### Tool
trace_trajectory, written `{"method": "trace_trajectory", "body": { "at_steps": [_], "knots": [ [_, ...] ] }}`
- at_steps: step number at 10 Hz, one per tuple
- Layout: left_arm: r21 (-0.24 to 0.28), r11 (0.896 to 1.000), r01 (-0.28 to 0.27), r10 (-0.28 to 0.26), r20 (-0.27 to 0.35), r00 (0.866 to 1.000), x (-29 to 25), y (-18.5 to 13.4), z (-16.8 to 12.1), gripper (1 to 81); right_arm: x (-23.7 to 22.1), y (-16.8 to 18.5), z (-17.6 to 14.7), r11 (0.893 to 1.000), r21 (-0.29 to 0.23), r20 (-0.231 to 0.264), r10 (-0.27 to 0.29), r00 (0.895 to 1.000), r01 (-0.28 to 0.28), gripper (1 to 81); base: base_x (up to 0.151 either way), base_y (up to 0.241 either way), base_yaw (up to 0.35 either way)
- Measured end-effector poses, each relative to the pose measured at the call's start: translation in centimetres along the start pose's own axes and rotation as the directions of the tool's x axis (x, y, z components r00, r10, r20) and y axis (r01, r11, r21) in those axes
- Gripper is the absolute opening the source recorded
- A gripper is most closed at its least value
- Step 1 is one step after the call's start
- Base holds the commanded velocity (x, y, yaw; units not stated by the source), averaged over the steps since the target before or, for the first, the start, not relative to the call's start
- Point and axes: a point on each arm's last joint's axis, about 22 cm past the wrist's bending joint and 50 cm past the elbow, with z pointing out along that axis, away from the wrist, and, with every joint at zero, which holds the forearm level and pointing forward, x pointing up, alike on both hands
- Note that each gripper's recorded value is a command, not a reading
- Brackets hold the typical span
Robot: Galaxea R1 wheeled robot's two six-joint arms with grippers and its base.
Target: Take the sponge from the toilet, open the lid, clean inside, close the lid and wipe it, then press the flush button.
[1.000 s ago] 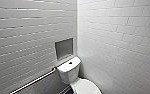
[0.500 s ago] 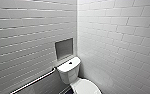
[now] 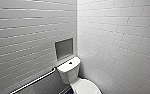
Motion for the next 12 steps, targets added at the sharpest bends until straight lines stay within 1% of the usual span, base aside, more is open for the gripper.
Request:
{"method": "trace_trajectory", "body": {
  "at_steps": [1, 3, 5, 6, 7, 9, 10, 12],
  "knots": [
    [0.0, 1.0, 0.003, -0.003, -0.004, 1.0, 0.3, 0.0, 0.0, 81.1, 1.0, -0.4, 0.2, 1.0, 0.001, -0.015, 0.012, 1.0, -0.012, 1.0, 0.0, 0.0, 0.0],
    [0.001, 1.0, 0.004, -0.004, -0.004, 1.0, 0.4, -0.1, 0.0, 81.1, 3.5, -1.5, 0.5, 1.0, 0.009, -0.044, 0.003, 0.999, -0.003, 1.0, 0.0, 0.0, 0.0],
    [-0.023, 1.0, 0.006, -0.006, -0.013, 1.0, 0.6, 0.6, -0.1, 81.1, 3.2, -1.1, 0.3, 1.0, 0.015, -0.039, 0.002, 0.999, -0.002, 1.0, 0.0, 0.0, 0.0],
    [-0.041, 0.999, 0.006, -0.007, -0.019, 1.0, 0.8, 0.9, -0.4, 81.1, 2.7, -1.1, -0.1, 0.999, 0.037, -0.035, 0.006, 0.999, -0.005, 1.0, 0.0, 0.0, 0.0],
    [-0.058, 0.998, 0.007, -0.008, -0.024, 1.0, 0.8, 1.0, -0.7, 81.1, 2.7, -2.0, -0.4, 0.997, 0.074, -0.036, 0.01, 0.999, -0.008, 1.0, 0.0, 0.0, 0.0],
    [-0.083, 0.996, 0.009, -0.011, -0.031, 0.999, 0.9, 0.9, -1.5, 81.1, 2.8, -4.8, -1.2, 0.986, 0.165, -0.043, 0.023, 0.999, -0.015, 1.0, 0.0, 0.0, 0.0],
    [-0.085, 0.996, 0.008, -0.011, -0.032, 0.999, 0.8, 0.6, -1.8, 81.1, 2.5, -6.2, -1.9, 0.977, 0.214, -0.042, 0.032, 0.999, -0.022, 1.0, 0.0, 0.0, 0.0],
    [-0.087, 0.996, 0.009, -0.012, -0.033, 0.999, 0.9, 0.7, -1.8, 81.1, 1.8, -6.8, -2.9, 0.968, 0.249, -0.036, 0.041, 0.998, -0.031, 1.0, 0.0, 0.0, 0.0]
  ]
}}
